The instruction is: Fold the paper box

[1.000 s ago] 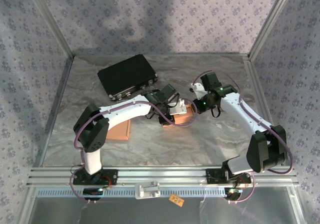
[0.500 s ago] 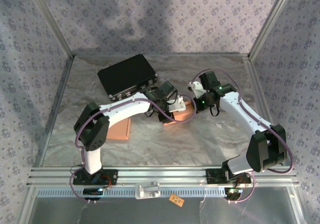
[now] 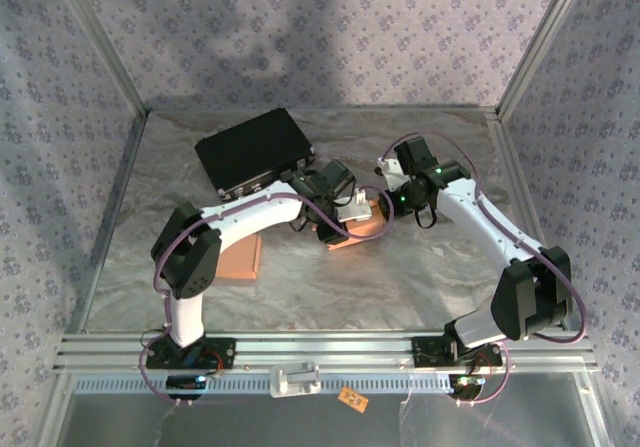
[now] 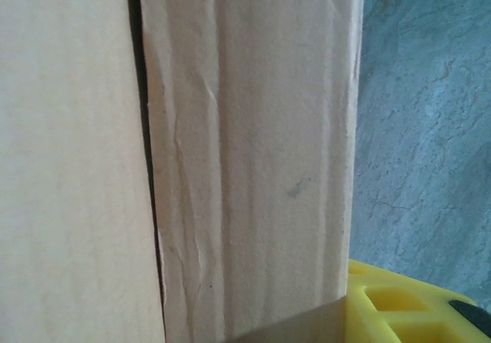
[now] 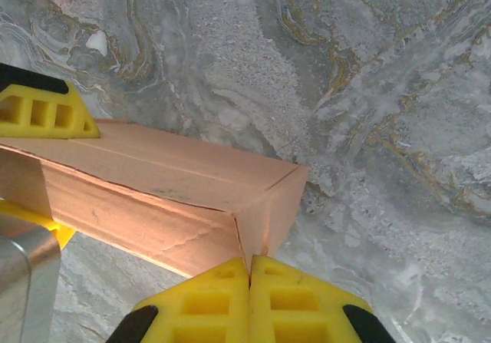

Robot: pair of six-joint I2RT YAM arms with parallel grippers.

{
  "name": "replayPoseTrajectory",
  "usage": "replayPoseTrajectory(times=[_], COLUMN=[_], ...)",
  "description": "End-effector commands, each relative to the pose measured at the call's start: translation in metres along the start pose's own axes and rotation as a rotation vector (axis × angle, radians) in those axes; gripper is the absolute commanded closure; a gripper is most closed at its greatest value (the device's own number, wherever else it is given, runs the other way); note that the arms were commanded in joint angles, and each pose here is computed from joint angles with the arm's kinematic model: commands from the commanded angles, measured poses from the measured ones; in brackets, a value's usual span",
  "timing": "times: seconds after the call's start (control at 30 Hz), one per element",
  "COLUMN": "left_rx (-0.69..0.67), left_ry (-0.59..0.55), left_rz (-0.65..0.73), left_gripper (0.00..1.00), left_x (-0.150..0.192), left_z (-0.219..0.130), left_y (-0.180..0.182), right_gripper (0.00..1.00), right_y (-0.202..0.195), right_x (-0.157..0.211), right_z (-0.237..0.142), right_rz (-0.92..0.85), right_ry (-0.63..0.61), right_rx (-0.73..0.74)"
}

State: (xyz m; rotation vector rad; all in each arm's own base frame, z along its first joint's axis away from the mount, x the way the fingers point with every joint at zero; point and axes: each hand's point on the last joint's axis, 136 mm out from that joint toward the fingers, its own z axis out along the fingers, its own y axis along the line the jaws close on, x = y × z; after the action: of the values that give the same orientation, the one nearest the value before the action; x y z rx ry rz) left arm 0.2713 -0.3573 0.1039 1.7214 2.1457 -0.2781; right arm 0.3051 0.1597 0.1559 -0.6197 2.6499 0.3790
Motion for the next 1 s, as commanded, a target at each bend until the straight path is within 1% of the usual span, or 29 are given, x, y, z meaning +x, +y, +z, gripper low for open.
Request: replayPoseTrajectory(times=[0.0,0.03,0.07,0.3,0.57,0.73,0.8,0.83,0.87,0.97], left_rx=[0.024,0.024,0.027,0.041,0.041,0.0,-0.014,-0.034,-0.039,-0.052], left_ry=[-0.018,-0.019,-0.016,-0.015,-0.016,-0.052,-0.061,-0.091,-0.096,-0.094], left_rz=[-0.023,-0.026,-0.031,-0.048,-0.066,-0.116,-0.147,-0.161,-0.175,-0.208], left_gripper=[0.55,0.55,0.55,0.55,0.55,0.48,0.43,0.41,0.39,0.37], left_x=[-0.008,-0.008,-0.007,-0.007,-0.007,-0.012,-0.01,-0.014,-0.014,-0.012], left_z=[-0.002,-0.002,-0.002,0.0,-0.001,-0.013,-0.019,-0.021,-0.023,-0.028], left_y=[0.002,0.002,0.003,0.003,0.009,0.015,0.015,0.019,0.019,0.02], right_gripper=[1.0,1.0,1.0,1.0,1.0,1.0,1.0,1.0,1.0,1.0], right_y=[0.005,0.005,0.004,-0.001,-0.007,-0.01,-0.011,-0.01,-0.01,-0.008], right_x=[0.01,0.009,0.019,0.031,0.038,0.035,0.032,0.03,0.03,0.028], right_z=[0.002,0.002,0.008,0.018,0.025,0.019,0.017,0.016,0.015,0.015], right_rz=[0.083,0.097,0.112,0.153,0.187,0.163,0.158,0.157,0.16,0.15], right_ry=[0.043,0.035,0.061,0.059,0.006,-0.016,-0.027,-0.031,-0.031,-0.031], right_rx=[-0.043,-0.042,-0.041,-0.018,0.021,0.072,0.087,0.091,0.096,0.122])
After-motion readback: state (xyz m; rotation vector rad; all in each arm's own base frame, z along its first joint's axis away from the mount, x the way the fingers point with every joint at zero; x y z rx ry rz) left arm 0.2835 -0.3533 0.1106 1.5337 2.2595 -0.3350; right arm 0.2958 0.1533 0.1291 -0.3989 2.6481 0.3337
